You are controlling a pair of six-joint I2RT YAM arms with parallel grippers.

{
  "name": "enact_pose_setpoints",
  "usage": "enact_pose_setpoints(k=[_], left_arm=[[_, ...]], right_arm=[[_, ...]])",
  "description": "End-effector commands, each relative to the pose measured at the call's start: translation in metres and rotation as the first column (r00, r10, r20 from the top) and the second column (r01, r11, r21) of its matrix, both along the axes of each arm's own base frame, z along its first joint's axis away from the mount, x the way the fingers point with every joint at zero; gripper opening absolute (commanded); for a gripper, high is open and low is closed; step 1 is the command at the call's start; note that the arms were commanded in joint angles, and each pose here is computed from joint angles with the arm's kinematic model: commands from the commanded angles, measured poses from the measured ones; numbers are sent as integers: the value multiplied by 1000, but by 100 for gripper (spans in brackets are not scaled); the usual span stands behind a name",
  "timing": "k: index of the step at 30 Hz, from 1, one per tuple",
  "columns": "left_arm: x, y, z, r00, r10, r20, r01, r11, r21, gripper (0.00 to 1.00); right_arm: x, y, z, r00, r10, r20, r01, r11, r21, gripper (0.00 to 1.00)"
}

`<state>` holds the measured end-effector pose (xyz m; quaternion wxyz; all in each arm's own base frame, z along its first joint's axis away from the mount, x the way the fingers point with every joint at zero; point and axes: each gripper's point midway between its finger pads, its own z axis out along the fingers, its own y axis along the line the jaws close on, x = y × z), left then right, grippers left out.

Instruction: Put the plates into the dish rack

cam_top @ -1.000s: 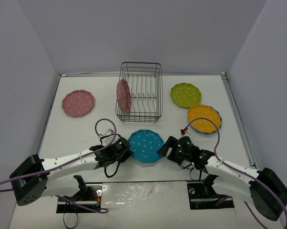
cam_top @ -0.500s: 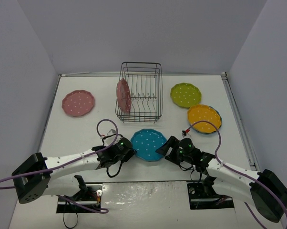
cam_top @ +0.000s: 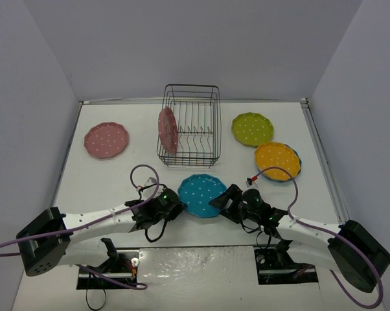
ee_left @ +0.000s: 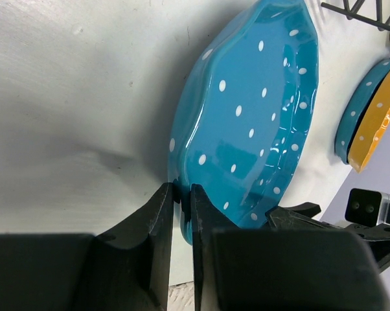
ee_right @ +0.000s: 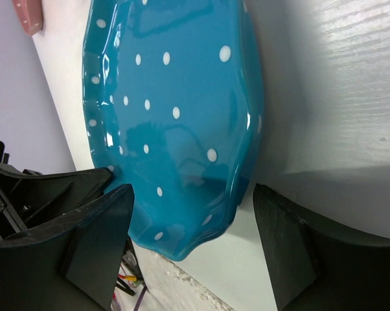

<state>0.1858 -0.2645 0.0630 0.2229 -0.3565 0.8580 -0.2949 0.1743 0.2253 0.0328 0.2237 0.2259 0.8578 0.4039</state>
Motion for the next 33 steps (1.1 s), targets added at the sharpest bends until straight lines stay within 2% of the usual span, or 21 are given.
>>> enact_pose_setpoints(k=[1,6,15,23,28,30,31,33], left_arm=[[24,-39,66,991,67,119,-32,961,-274,0],[19,-40,63,991,64,115,-29,958,-286,0],[16,-41,65,990,56,128,-15,953,-302,0],[10,-42,69,989,39,143,8,950,-313,0],[7,-42,69,989,27,146,21,950,-313,0],[6,-40,66,989,24,145,21,952,-306,0],[5,-38,62,990,24,139,19,953,-301,3],[5,-35,58,990,30,138,12,955,-298,19]], right_arm=[[5,3,1,999,-28,21,27,998,53,71],[3,-5,-7,998,-59,25,58,997,60,66],[15,-11,6,989,-109,100,102,992,74,49],[20,-13,8,984,-127,123,117,990,81,26],[21,-9,13,984,-121,128,110,990,89,1],[22,-8,20,984,-131,123,117,986,121,0],[23,-7,27,982,-141,126,122,982,145,0],[25,-6,36,980,-150,133,128,979,160,0]])
